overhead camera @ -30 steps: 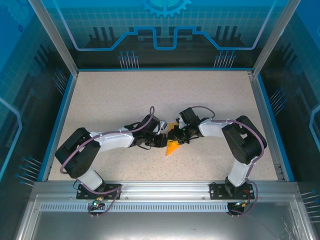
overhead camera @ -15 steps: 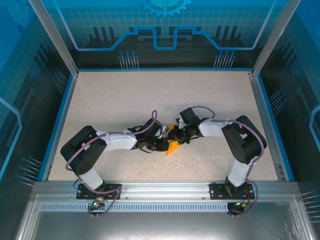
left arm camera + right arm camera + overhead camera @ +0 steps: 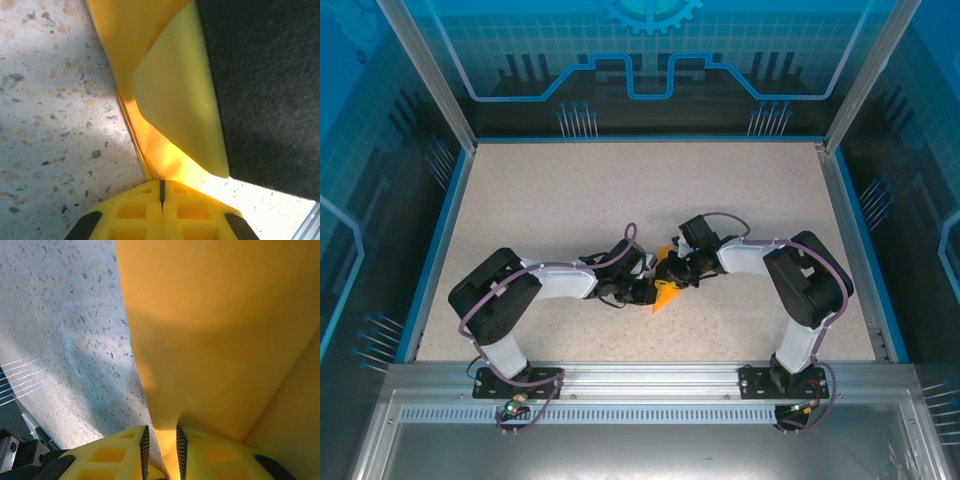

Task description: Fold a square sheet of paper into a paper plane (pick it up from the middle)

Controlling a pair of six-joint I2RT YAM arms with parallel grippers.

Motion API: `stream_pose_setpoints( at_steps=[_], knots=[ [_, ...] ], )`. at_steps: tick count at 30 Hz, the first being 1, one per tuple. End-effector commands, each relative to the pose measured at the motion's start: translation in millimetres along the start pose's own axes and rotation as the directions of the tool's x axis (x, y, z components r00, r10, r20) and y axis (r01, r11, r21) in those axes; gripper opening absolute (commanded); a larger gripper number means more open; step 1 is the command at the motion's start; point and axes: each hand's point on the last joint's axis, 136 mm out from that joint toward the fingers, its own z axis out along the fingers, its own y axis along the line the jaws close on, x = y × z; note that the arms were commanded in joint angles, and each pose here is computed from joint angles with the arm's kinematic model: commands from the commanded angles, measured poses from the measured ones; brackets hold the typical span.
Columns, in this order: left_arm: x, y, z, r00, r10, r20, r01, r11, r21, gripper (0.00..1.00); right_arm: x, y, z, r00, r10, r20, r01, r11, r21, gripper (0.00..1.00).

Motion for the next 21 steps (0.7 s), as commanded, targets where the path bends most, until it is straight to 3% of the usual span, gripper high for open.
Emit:
stream_pose_setpoints(
  at_steps=[1,7,16,21],
  knots=[
    [8.2,9.2,8.6,0.999,0.026,-0.038,-0.028,0.998,-0.054,0.00,14.8,-19.4,10.6,0.999,0.024,-0.041,-0.022,0.998,0.060,0.24],
    [9.8,19.0,11.9,0.999,0.032,-0.043,-0.036,0.994,-0.104,0.00,16.0,-21.5,11.9,0.999,0.032,-0.044,-0.029,0.998,0.058,0.24],
    [21.5,48.4,12.1,0.992,0.085,-0.088,-0.108,0.946,-0.305,0.00,12.7,-17.7,7.8,0.999,0.030,-0.032,-0.028,0.999,0.042,0.24],
    [18.8,43.3,6.5,0.994,0.089,-0.064,-0.104,0.949,-0.298,0.00,13.7,-23.0,9.3,0.999,0.031,-0.035,-0.029,0.998,0.061,0.21]
  ],
)
